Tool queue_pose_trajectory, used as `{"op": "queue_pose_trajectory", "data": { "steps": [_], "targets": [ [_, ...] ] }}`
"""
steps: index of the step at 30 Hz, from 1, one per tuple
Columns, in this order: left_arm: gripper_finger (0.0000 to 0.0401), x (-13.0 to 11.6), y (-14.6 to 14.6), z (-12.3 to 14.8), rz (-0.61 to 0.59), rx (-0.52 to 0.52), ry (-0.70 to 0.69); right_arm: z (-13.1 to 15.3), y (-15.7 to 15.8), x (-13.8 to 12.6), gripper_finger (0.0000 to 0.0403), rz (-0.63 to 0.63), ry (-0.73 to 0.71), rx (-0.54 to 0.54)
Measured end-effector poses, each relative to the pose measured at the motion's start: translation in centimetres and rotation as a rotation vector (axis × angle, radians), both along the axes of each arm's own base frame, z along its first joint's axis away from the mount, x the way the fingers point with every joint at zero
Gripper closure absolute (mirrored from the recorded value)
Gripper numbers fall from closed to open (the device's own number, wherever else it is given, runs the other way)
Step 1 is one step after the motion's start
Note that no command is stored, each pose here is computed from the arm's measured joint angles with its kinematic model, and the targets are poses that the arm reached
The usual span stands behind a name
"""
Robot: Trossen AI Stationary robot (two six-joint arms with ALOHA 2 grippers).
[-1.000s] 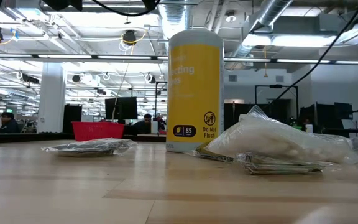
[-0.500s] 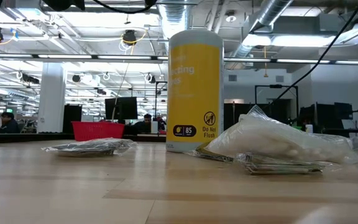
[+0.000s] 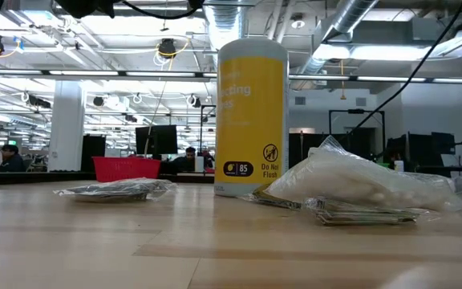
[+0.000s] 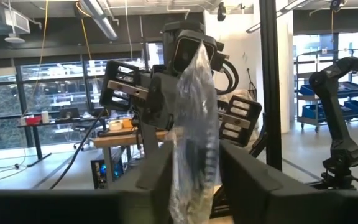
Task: Pick & Place Travel size toiletries
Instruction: Put the black hairbrush into the top orange bin
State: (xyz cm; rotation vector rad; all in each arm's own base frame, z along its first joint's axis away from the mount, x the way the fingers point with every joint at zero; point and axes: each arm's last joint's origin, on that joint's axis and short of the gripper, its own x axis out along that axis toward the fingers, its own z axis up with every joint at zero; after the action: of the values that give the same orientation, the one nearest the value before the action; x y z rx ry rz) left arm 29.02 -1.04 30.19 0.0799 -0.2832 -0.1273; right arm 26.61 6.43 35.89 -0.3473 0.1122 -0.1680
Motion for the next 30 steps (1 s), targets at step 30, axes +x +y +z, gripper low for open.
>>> {"op": "queue_pose_trajectory", "data": {
  "steps": [30],
  "targets": [
    [0.0383,-2.7,2.2,0.7,0.236,-0.006,0.208,-1.8,-0.6,-0.6,0.0275,-0.133,0.170,0.030]
  ]
}}
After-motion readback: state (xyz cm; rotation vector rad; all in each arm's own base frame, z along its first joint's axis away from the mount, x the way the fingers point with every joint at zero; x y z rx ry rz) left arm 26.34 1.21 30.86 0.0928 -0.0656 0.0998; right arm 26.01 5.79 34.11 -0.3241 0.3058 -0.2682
